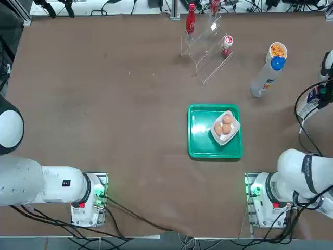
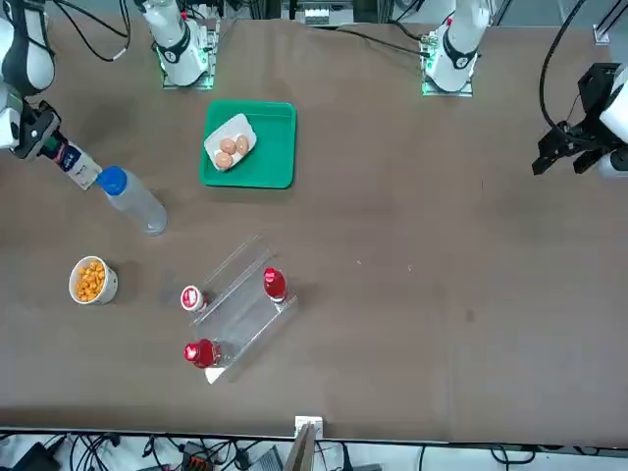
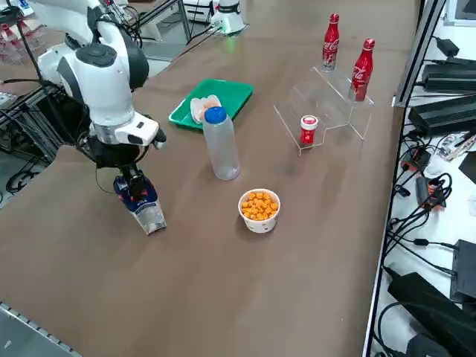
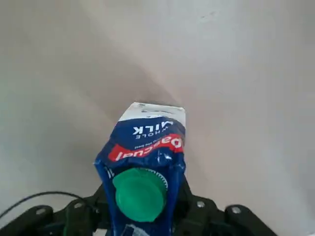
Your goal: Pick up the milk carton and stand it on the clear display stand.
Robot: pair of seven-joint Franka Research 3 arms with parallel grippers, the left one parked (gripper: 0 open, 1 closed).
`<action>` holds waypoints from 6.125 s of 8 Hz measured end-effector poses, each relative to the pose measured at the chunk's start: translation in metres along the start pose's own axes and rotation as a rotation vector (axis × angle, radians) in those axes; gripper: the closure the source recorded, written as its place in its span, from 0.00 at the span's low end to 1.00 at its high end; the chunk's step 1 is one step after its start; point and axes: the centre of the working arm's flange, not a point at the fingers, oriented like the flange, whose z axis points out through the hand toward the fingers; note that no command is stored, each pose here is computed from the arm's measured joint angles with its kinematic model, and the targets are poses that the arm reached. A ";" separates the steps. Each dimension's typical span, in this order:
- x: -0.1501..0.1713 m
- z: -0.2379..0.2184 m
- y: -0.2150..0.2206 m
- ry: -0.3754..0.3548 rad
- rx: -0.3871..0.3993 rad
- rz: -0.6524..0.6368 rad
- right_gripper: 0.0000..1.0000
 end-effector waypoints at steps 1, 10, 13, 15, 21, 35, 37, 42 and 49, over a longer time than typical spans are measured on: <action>-0.003 -0.018 0.008 -0.005 -0.025 0.006 0.55; 0.127 -0.273 0.059 -0.024 -0.029 0.179 0.56; 0.190 -0.296 0.054 0.014 0.009 0.292 0.56; 0.213 -0.305 0.050 0.073 0.042 0.385 0.56; 0.318 -0.320 0.025 0.124 0.107 0.560 0.56; 0.525 -0.266 -0.045 0.213 0.096 0.451 0.55; 0.544 -0.255 -0.053 0.220 0.091 0.424 0.55; 0.570 -0.240 -0.046 0.250 0.079 0.408 0.54; 0.589 -0.214 -0.041 0.267 0.063 0.400 0.52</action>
